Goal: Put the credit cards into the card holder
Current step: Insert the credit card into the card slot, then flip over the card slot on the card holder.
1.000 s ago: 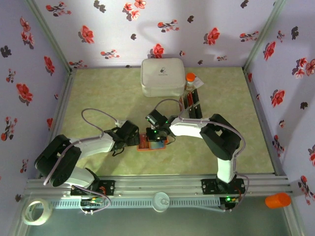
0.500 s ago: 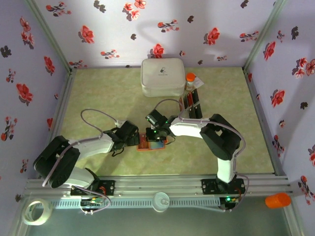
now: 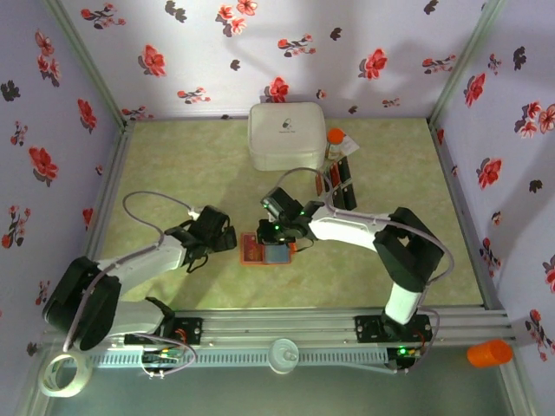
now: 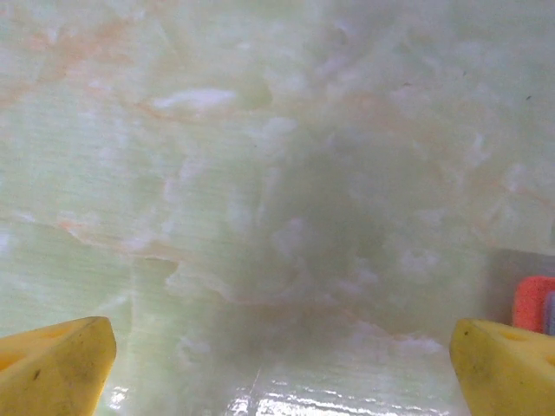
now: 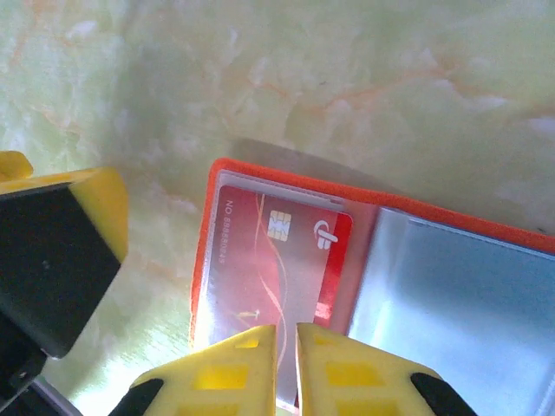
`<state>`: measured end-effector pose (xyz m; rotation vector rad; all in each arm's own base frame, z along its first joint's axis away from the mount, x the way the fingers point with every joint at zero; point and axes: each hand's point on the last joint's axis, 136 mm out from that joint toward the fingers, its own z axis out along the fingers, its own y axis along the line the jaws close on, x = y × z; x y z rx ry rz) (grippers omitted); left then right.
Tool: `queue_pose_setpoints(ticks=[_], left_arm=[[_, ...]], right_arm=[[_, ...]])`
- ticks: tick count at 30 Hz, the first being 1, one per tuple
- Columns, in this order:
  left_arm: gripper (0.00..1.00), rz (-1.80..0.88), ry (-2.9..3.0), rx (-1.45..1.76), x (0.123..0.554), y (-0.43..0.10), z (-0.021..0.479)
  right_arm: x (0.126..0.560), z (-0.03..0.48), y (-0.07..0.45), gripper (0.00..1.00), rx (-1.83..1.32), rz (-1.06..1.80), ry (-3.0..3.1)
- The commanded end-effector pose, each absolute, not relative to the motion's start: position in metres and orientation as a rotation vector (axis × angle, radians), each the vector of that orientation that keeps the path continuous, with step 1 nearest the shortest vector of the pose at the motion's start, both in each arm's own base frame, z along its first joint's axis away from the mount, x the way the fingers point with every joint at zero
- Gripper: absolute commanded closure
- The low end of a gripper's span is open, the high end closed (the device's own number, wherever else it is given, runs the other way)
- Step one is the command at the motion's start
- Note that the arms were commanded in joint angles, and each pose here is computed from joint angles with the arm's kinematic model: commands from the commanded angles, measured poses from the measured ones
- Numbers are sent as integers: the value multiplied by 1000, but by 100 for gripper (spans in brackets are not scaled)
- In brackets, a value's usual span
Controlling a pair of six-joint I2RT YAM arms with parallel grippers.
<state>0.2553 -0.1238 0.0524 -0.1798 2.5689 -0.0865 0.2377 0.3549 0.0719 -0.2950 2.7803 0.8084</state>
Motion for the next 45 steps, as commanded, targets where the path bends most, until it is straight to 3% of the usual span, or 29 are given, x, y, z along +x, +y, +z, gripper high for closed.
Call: queue_pose_setpoints(ticks=[1,9,18,29,45], left_arm=[[0,-78,2543,-152,259,-121,74],[0,-318,2465,-162,260,-152,104],[0,-451,2444,-104,255,-204,110],[0,-398,2523,21,250,-245,77],[0,-344,2565,67,244,-242,48]], right_arm=[[245,75,327,84,-260,729,2771],[267,82,286,81,-172,734,2750],[267,71,285,81,-207,751,2802],[269,49,297,88,-202,789,2857],[261,30,309,91,-234,767,2908]])
